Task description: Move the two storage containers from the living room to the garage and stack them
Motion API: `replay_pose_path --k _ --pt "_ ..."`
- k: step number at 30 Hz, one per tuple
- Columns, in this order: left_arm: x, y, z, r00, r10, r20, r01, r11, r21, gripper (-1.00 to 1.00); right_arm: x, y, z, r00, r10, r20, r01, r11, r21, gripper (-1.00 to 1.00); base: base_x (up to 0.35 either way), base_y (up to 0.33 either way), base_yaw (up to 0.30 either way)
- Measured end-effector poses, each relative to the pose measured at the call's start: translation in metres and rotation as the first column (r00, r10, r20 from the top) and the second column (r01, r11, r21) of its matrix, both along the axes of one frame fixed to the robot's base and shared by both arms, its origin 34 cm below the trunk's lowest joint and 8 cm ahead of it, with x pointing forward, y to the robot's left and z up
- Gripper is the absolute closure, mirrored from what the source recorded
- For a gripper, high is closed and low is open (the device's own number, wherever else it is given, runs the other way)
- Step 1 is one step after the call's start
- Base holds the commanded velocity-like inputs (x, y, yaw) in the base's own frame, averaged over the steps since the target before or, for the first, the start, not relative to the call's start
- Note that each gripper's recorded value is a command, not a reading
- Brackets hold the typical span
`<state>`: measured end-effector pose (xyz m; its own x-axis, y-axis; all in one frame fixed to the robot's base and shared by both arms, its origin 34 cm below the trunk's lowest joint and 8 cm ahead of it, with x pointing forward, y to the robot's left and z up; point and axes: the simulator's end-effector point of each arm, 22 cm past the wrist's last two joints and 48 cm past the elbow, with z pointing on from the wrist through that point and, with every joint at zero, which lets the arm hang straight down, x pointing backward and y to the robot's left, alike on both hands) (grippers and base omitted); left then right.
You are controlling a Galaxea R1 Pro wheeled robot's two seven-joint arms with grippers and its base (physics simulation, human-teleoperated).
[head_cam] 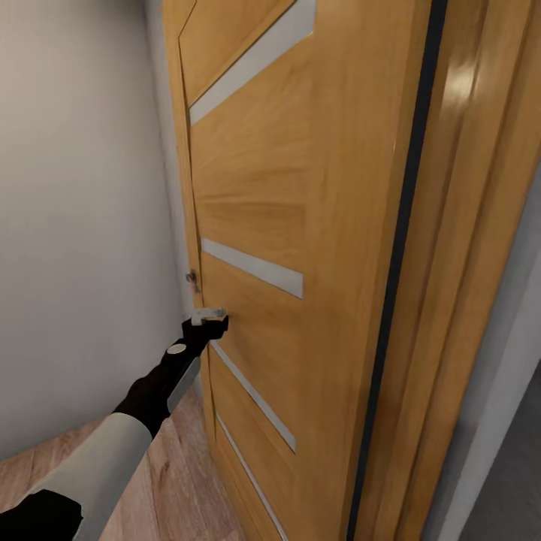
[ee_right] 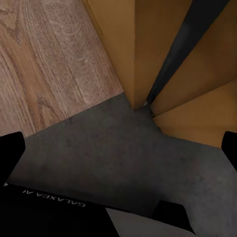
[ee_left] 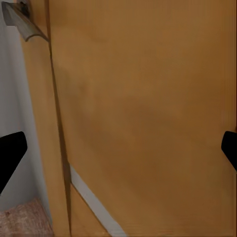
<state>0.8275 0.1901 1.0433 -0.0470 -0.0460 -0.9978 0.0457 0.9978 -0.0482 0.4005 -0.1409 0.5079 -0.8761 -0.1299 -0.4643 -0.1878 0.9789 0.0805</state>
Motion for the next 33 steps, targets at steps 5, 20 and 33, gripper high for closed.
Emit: replay_pose_path --k 5,20,33 --pt "-0.005 0.003 -0.032 0.999 0.003 -0.053 -0.004 1.0 -0.013 -1.0 0.001 0.0 0.0 1.0 0.004 0.012 -0.004 1.0 0.001 -1.0 0.0 0.0 0.0" --pt "-0.01 0.059 -0.068 0.991 0.073 -0.113 -0.07 0.997 0.036 -1.0 0.0 -0.002 -0.001 0.999 0.04 0.028 -0.04 0.999 -0.012 -1.0 0.0 0.0 0.0" --pt "-0.048 0.147 -0.213 0.907 0.228 -0.353 -0.191 0.972 0.139 -1.0 0.005 0.002 0.002 0.999 -0.007 0.032 0.007 1.0 0.01 -1.0 0.0 0.0 0.0"
